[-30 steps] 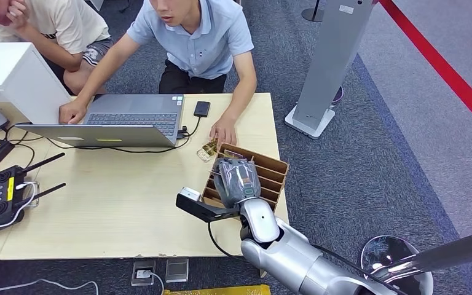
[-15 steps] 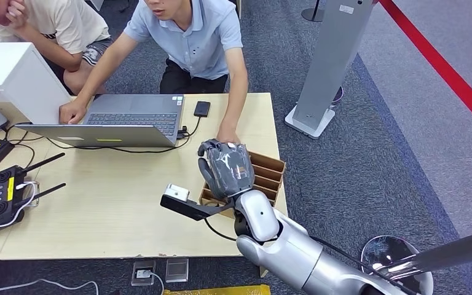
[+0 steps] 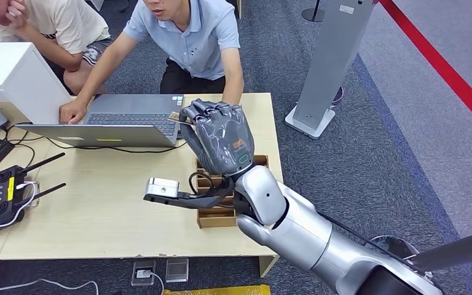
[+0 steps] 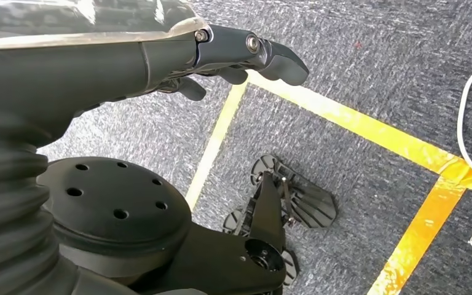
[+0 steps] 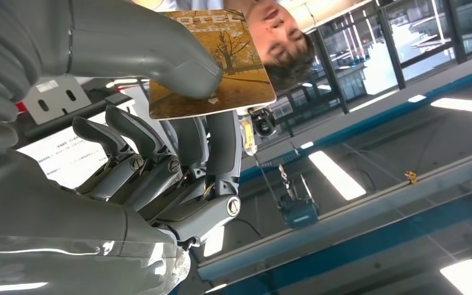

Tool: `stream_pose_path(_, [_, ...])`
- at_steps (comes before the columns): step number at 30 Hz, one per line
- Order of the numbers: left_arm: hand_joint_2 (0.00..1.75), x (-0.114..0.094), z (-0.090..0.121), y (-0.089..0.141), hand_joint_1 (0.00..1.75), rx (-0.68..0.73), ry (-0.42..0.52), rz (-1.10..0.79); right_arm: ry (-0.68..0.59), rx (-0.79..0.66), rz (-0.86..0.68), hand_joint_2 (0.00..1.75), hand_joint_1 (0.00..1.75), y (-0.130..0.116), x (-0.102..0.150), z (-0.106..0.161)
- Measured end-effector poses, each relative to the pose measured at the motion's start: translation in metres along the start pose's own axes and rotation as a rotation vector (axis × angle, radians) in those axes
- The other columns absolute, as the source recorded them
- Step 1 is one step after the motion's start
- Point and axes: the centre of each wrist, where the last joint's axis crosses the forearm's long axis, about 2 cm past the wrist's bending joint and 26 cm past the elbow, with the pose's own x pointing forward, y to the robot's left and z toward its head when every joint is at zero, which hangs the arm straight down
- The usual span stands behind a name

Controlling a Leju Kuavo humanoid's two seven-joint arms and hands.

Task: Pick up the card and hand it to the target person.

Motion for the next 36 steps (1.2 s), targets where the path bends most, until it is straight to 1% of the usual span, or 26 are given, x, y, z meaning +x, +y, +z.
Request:
stream_pose_path(23, [1.75, -0.001, 0.0, 0.0, 0.0, -0.013, -0.003, 0.011, 0.004, 0.006, 0.014, 1.75, 1.75, -0.002, -0.007, -0.007])
stream_pose_path(29, [1.75, 0.0, 0.0, 0.0, 0.0, -0.025, 0.0, 0.045, 0.024, 0.08, 0.035, 1.75, 1.75, 0.005, -0.014, -0.01])
stream_pose_path(36, [1.75, 0.001, -0.002, 0.002, 0.0, -0.053, -0.011, 0.09, 0.054, 0.228, 0.078, 1.75, 1.75, 0.026, -0.022, 0.0])
